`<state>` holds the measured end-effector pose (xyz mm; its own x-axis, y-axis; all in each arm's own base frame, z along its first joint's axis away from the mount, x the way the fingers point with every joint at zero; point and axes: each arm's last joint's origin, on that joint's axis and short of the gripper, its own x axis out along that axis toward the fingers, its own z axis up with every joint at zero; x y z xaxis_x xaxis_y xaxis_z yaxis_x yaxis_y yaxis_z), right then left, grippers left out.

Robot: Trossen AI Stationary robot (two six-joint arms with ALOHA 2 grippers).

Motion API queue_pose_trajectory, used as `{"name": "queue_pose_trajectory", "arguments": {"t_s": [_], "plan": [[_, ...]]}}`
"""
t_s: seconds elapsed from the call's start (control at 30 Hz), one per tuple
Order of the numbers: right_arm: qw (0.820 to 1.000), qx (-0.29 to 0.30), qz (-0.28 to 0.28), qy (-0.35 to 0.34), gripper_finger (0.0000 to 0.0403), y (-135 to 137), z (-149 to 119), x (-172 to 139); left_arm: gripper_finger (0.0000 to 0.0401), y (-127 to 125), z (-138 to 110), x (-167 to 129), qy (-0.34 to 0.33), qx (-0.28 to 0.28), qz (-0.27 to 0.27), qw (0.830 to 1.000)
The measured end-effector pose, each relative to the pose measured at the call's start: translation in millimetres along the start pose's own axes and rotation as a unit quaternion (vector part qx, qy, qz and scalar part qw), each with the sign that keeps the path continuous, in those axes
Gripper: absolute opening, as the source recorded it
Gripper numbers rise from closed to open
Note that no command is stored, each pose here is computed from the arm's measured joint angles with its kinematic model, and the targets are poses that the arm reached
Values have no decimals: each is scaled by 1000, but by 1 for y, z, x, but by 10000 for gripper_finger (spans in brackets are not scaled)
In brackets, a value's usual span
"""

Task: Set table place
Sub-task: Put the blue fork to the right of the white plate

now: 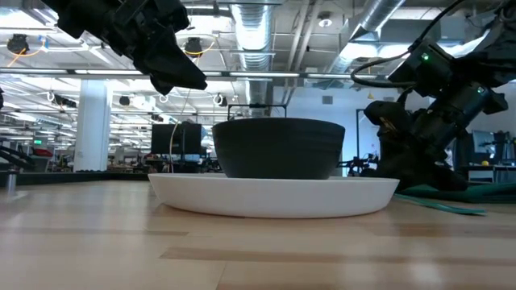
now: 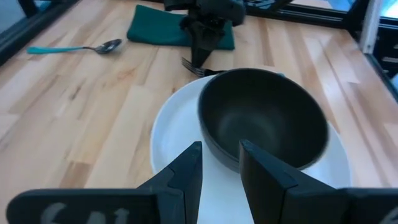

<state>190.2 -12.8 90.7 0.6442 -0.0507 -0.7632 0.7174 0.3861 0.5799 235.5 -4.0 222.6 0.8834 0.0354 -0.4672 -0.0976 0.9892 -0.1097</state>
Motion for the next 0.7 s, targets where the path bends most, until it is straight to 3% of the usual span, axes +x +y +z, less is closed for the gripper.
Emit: {"name": "queue_pose_trajectory", "arguments": {"t_s": [0.7], "plan": [[999,33,-8,16,107,11,-13,0,94,-8,-5,-1,25,7,-28,999]]}}
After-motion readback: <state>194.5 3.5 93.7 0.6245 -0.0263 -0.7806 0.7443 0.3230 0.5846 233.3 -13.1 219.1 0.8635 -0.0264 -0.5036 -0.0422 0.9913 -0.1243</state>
